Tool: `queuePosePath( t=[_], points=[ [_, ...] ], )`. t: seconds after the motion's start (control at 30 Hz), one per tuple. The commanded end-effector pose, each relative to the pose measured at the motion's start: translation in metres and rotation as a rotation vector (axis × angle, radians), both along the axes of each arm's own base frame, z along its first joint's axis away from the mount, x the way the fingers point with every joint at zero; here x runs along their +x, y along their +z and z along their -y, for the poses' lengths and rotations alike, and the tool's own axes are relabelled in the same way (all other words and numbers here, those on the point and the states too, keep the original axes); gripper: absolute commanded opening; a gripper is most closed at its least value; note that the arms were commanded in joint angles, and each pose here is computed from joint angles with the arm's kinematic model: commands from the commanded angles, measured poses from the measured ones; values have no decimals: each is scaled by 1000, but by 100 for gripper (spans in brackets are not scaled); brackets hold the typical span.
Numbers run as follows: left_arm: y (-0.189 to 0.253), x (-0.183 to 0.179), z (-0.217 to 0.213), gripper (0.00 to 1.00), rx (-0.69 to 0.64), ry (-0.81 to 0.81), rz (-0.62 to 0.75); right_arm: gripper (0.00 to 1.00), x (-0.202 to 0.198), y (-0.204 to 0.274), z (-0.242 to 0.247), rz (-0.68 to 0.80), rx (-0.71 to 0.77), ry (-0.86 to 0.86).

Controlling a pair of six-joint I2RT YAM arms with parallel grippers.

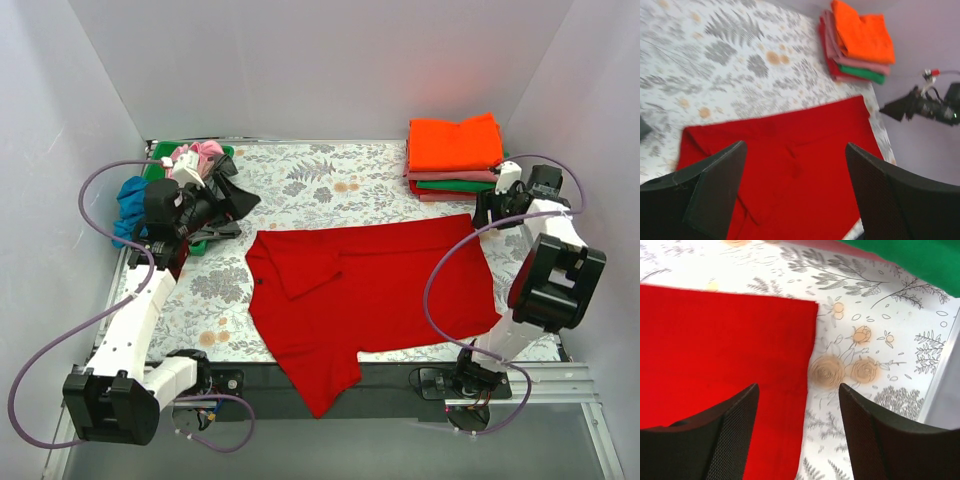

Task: Fold and stack the t-shirts
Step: Fold the tshirt

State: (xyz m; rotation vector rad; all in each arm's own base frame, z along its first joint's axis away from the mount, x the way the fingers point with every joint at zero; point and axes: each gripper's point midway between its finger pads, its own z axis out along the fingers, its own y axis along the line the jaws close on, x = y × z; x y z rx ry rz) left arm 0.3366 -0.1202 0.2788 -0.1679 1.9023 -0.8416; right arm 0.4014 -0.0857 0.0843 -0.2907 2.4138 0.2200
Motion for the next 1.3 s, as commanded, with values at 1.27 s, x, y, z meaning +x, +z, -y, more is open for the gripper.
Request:
queuePosePath(
  t=[1.27],
  points=[
    [-210,-318,126,67,784,-594,-685,78,-169,26,-164,184,220,705]
  ],
)
